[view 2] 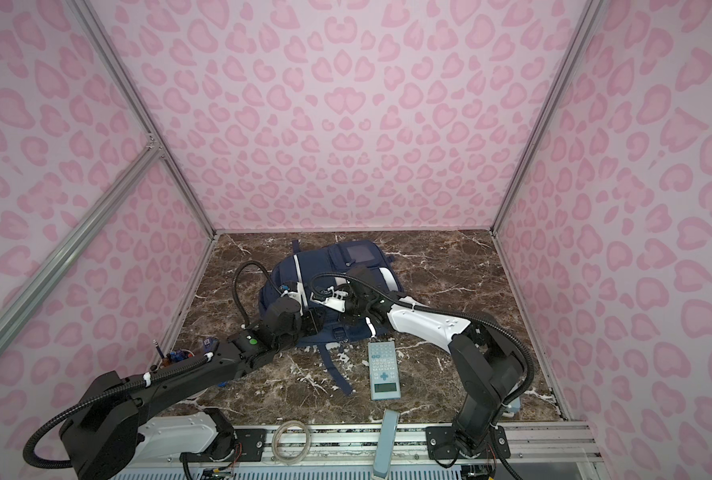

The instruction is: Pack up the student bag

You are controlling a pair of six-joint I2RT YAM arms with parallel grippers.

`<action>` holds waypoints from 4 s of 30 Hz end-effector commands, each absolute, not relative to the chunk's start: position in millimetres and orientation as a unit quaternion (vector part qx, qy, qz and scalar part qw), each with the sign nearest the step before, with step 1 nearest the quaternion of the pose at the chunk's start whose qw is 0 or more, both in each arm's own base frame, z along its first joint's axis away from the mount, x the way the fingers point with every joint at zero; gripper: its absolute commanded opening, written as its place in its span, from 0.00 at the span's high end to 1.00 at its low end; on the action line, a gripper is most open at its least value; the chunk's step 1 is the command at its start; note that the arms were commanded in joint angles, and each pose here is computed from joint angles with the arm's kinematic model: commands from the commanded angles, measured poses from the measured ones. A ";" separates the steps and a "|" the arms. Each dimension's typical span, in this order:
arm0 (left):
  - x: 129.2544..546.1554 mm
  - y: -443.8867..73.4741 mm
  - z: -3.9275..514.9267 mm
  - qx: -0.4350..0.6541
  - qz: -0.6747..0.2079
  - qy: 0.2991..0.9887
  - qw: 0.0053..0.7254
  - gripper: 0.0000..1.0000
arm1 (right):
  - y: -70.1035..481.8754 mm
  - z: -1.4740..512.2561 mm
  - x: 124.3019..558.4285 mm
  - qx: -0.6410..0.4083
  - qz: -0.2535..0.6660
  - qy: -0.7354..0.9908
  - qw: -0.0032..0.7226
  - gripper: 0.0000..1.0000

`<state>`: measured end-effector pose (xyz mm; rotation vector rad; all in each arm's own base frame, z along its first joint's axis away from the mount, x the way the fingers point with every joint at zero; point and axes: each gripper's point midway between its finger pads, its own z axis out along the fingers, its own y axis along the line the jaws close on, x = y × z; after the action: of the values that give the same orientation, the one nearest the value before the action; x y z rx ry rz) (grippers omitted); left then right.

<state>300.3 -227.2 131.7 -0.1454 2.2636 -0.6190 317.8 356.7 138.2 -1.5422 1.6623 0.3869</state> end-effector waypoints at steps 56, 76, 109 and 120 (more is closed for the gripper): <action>312.8 -124.4 167.9 -0.105 -0.221 0.892 0.381 0.97 | 316.9 128.7 277.2 -0.614 0.097 0.628 0.468 1.00; 277.4 -147.6 154.9 -0.100 -0.333 0.876 0.333 0.97 | 212.8 153.5 367.4 -0.464 0.043 0.717 0.518 0.66; 292.0 -116.6 149.5 -0.130 -0.298 0.882 0.341 0.97 | 344.8 131.0 249.4 -0.637 0.080 0.609 0.466 1.00; 321.2 -89.1 144.5 -0.158 -0.250 0.884 0.362 0.97 | 290.4 146.8 289.5 -0.642 0.139 0.586 0.475 1.00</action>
<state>287.7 -162.0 167.8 -0.1037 2.3227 -1.1195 282.2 314.0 178.2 -1.5113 1.2929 0.3668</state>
